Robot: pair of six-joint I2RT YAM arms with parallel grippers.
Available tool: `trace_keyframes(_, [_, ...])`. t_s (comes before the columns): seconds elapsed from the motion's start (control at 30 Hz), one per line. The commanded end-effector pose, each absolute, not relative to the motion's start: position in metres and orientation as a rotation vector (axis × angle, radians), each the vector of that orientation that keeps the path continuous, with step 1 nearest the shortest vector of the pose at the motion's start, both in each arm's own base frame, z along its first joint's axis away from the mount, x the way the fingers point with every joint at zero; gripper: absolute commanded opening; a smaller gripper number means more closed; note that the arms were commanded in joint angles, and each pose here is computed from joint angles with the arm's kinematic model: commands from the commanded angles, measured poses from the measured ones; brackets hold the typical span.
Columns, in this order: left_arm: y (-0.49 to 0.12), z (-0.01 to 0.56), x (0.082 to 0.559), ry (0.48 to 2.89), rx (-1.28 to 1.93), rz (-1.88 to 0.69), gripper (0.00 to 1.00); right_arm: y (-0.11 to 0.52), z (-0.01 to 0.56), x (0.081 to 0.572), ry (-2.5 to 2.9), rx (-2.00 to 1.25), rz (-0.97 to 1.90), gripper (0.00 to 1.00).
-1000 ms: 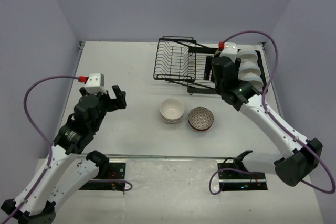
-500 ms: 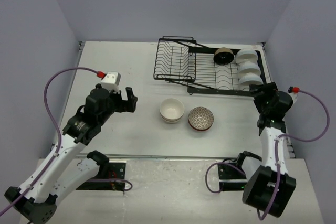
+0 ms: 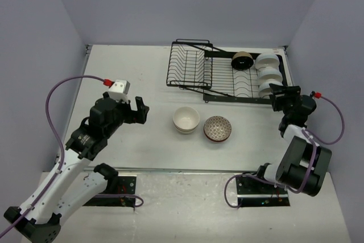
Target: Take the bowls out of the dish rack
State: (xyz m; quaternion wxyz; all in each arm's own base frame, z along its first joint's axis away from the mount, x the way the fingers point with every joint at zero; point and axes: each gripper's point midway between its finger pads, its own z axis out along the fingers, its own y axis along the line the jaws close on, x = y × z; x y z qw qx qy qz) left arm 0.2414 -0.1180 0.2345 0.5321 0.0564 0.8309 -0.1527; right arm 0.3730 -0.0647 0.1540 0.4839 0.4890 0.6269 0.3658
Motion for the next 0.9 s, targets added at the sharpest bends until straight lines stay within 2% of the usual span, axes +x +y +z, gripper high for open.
trace_keyframes(0.0, [-0.123,0.242,0.243,1.942,0.171,-0.389,1.0,-0.083,0.176,0.384,1.394,1.199,0.874,0.63])
trace_keyframes(0.33, [-0.128,0.242,0.241,1.947,0.19,-0.396,1.0,-0.105,0.157,0.41,1.363,1.227,0.835,0.51])
trace_keyframes(0.43, [-0.127,0.241,0.242,1.949,0.188,-0.393,1.0,-0.111,0.151,0.413,1.338,1.233,0.814,0.42])
trace_keyframes(0.53, [-0.128,0.24,0.242,1.953,0.191,-0.394,1.0,-0.114,0.153,0.422,1.315,1.181,0.829,0.27])
trace_keyframes(0.57, [-0.128,0.241,0.242,1.952,0.191,-0.395,1.0,-0.114,0.158,0.425,1.299,1.149,0.839,0.19])
trace_keyframes(0.77, [-0.128,0.238,0.242,1.959,0.194,-0.391,1.0,-0.112,0.162,0.43,1.256,1.079,0.882,0.06])
trace_keyframes(0.87, [-0.128,0.239,0.243,1.958,0.192,-0.391,1.0,-0.108,0.161,0.429,1.233,1.062,0.921,0.04])
